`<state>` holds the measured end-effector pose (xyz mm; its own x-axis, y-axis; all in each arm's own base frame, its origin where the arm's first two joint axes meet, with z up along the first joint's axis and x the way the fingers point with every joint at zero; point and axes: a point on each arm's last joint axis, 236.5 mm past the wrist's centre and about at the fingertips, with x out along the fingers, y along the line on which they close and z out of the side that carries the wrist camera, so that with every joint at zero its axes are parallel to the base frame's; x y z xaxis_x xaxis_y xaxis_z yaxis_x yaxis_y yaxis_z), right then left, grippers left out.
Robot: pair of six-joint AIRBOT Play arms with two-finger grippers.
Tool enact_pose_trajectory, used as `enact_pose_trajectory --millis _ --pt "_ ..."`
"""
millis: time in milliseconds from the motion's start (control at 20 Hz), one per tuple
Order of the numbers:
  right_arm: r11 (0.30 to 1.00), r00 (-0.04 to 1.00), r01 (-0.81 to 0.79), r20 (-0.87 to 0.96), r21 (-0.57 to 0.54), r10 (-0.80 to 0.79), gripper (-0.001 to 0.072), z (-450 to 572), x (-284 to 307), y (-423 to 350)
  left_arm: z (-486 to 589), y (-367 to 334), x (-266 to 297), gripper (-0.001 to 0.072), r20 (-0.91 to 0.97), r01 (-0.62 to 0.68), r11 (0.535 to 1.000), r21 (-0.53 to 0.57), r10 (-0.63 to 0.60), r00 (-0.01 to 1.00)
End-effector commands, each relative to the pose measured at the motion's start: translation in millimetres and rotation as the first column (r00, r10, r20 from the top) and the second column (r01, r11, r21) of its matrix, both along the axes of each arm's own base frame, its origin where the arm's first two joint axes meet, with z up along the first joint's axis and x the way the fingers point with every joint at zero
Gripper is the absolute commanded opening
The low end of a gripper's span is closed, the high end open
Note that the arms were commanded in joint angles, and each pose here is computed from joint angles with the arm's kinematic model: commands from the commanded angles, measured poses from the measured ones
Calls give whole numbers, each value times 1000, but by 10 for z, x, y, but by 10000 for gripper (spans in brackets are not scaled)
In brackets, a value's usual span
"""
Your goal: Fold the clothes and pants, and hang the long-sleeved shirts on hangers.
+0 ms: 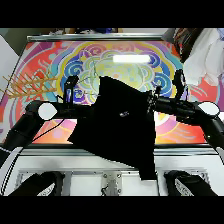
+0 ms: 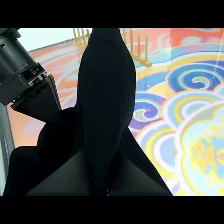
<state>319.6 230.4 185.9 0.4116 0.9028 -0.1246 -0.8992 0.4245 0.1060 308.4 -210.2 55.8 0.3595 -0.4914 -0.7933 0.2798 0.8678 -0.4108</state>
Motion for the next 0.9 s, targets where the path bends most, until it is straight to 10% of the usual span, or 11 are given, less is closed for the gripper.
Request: enact_pose_trajectory --millis 0,500,850 --pt "1000 1000 6 -28 18 -5 12 36 -16 -1 -35 143 66 19 4 -29 999 34 29 1000" --pt "993 999 22 -49 115 -16 10 554 -371 -25 -59 788 329 20 -22 -213 976 37 214 977" --pt "988 996 34 -89 148 -21 9 614 -395 -32 254 574 386 20 57 -133 991 25 131 990"
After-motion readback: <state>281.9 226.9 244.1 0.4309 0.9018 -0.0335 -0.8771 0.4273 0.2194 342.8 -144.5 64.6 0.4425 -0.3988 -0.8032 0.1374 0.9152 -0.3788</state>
